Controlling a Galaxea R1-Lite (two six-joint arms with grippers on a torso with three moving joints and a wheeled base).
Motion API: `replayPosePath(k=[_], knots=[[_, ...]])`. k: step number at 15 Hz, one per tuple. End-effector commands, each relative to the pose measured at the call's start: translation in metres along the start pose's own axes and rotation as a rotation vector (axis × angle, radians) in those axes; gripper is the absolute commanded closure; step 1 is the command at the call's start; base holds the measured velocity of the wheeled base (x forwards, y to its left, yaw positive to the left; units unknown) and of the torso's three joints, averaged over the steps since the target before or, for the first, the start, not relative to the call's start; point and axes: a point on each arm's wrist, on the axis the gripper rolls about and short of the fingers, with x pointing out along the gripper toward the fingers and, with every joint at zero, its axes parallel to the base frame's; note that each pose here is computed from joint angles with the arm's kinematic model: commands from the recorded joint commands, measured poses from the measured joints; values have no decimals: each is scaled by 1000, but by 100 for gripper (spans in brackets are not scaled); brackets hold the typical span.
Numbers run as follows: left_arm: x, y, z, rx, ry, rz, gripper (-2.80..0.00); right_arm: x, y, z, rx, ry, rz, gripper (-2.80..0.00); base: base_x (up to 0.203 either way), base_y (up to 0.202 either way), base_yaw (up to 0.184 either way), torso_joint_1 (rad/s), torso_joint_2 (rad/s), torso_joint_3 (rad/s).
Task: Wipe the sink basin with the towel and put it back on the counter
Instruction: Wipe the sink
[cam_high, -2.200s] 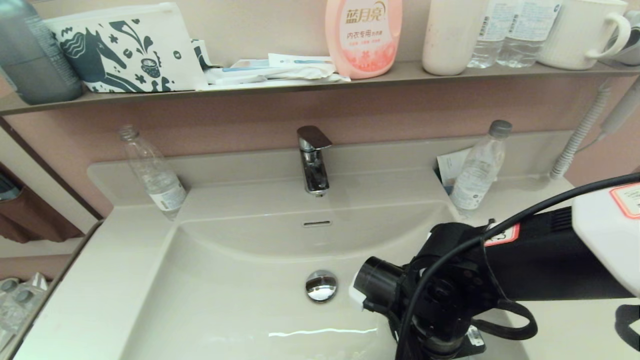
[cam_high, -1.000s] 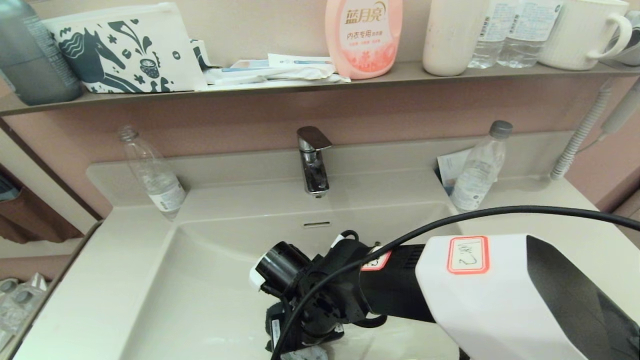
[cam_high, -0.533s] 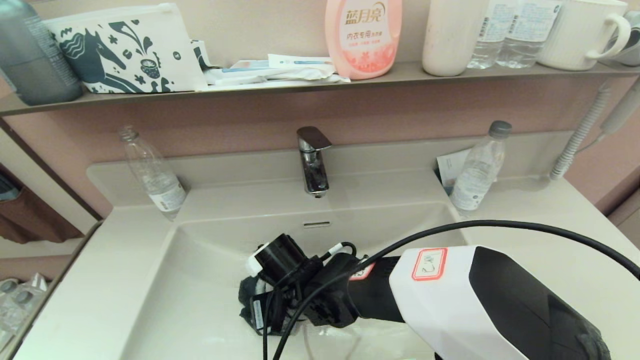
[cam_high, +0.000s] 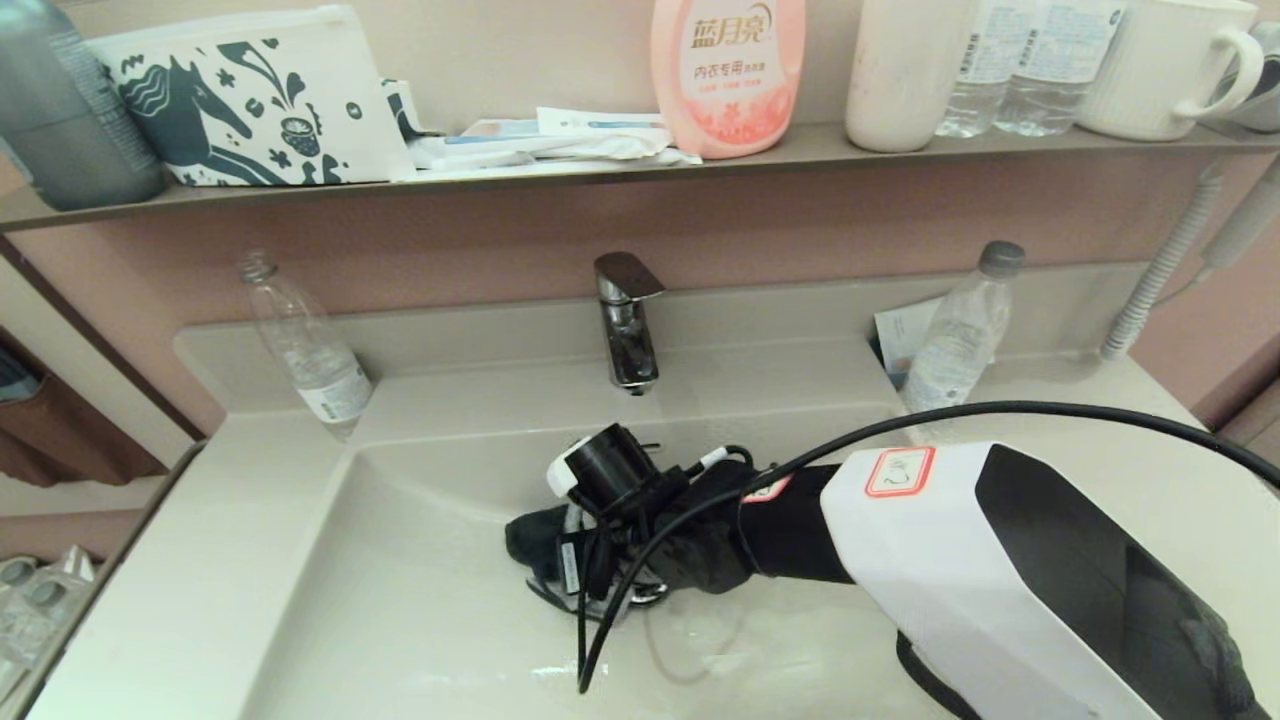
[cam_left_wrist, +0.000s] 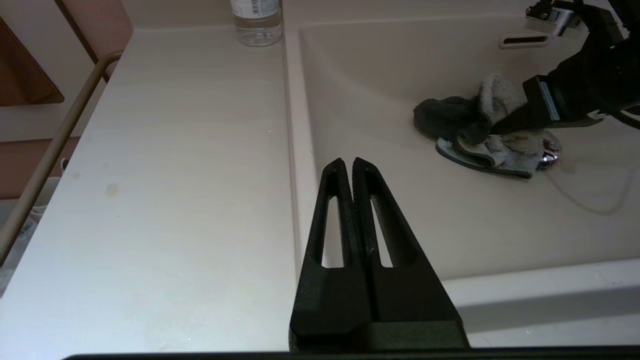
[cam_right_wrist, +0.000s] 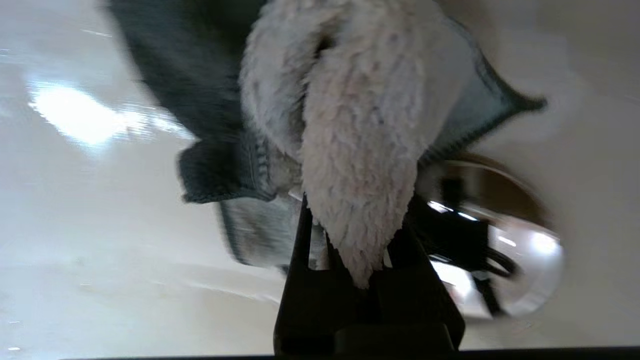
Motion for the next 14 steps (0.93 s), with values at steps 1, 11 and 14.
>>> replayPosePath(k=[1, 11, 14], knots=[[0, 0, 0, 0, 1, 0, 0, -11, -10, 9, 16, 6, -35, 0, 0, 0, 0, 0, 0, 0], [0, 0, 0, 0, 1, 0, 0, -59, -108, 27, 123, 128, -369, 0, 0, 0, 0, 0, 0, 0], [0, 0, 0, 0, 1, 0, 0, -81, -127, 26, 153, 140, -401, 0, 0, 0, 0, 0, 0, 0]])
